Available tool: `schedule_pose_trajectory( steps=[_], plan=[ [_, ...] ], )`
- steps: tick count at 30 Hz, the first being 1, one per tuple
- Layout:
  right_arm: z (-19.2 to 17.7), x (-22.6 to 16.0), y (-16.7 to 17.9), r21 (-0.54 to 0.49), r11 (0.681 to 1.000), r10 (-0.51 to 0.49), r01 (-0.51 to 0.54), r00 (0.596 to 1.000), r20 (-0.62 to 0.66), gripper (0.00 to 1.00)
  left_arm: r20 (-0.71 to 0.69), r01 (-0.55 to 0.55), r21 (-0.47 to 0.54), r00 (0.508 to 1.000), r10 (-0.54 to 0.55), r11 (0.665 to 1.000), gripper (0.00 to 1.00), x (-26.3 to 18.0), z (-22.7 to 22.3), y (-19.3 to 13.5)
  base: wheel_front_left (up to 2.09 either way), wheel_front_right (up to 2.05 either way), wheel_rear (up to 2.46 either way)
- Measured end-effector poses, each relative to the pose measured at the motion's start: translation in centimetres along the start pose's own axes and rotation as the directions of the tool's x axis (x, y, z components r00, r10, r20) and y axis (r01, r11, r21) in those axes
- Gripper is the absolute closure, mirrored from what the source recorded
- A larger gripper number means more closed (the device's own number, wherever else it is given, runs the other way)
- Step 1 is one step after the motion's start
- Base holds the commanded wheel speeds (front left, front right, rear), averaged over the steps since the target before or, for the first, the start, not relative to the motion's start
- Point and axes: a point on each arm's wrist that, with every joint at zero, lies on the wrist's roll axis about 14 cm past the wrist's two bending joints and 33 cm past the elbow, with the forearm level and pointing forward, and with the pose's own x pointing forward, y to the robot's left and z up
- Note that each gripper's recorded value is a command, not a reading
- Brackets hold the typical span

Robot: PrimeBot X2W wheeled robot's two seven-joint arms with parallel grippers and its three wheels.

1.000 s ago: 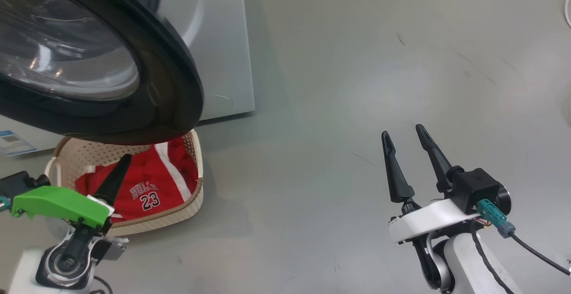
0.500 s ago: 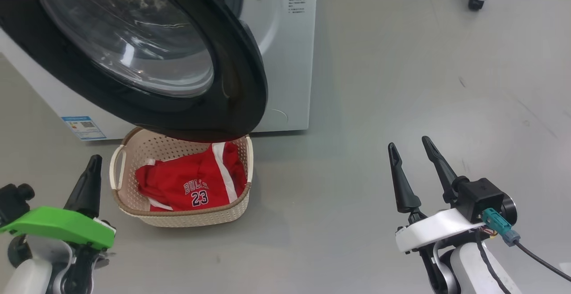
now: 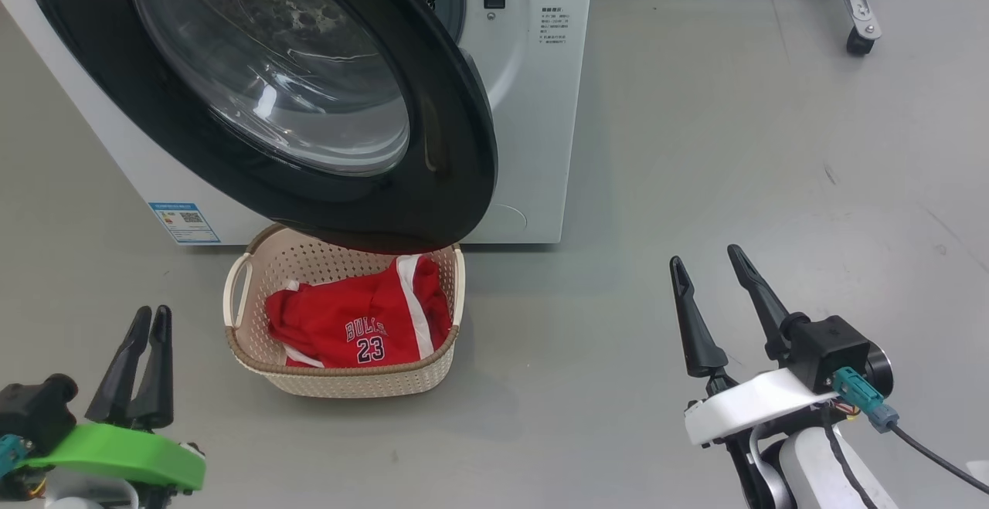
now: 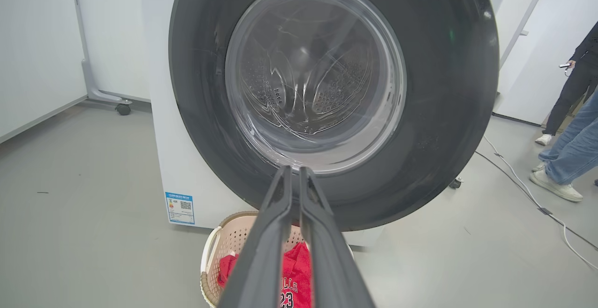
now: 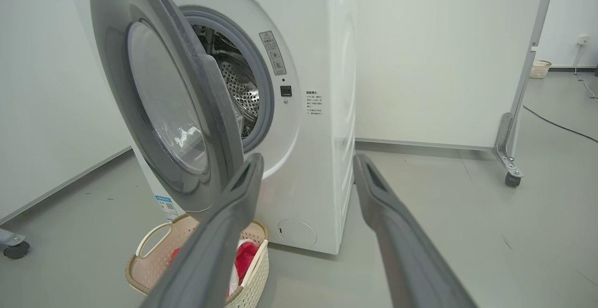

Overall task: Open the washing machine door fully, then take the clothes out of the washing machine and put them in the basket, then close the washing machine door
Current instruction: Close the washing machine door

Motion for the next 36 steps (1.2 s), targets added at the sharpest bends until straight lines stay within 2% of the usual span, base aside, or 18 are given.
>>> schedule_pose_trajectory(
  steps=[1,9,21,36],
  plan=[
    [0.0,0.0,-0.1,-0.001,1.0,-0.004,0.004,1.0,-0.001,0.0,-0.004,-0.002,0.02,1.0,0.002,1.0,0.0,-0.1,-0.1,0.0,0.0,0.0,0.0],
    [-0.1,-0.2,-0.2,-0.002,1.0,-0.01,0.01,1.0,-0.002,0.0,-0.038,-0.006,0.083,0.999,0.009,0.997,0.0,-1.1,-1.3,-0.3,0.0,0.0,0.0],
    [0.1,-0.2,0.1,0.0,1.0,0.0,0.0,1.0,0.002,0.0,0.035,-0.01,0.08,0.999,0.007,0.997,0.0,-0.7,0.2,-1.4,0.0,0.0,0.0],
    [0.1,-0.2,0.2,-0.003,1.0,0.007,-0.007,1.0,0.002,0.0,0.039,-0.022,0.082,0.999,0.018,0.996,0.0,-1.3,-0.2,-1.8,0.0,0.0,0.0]
  ],
)
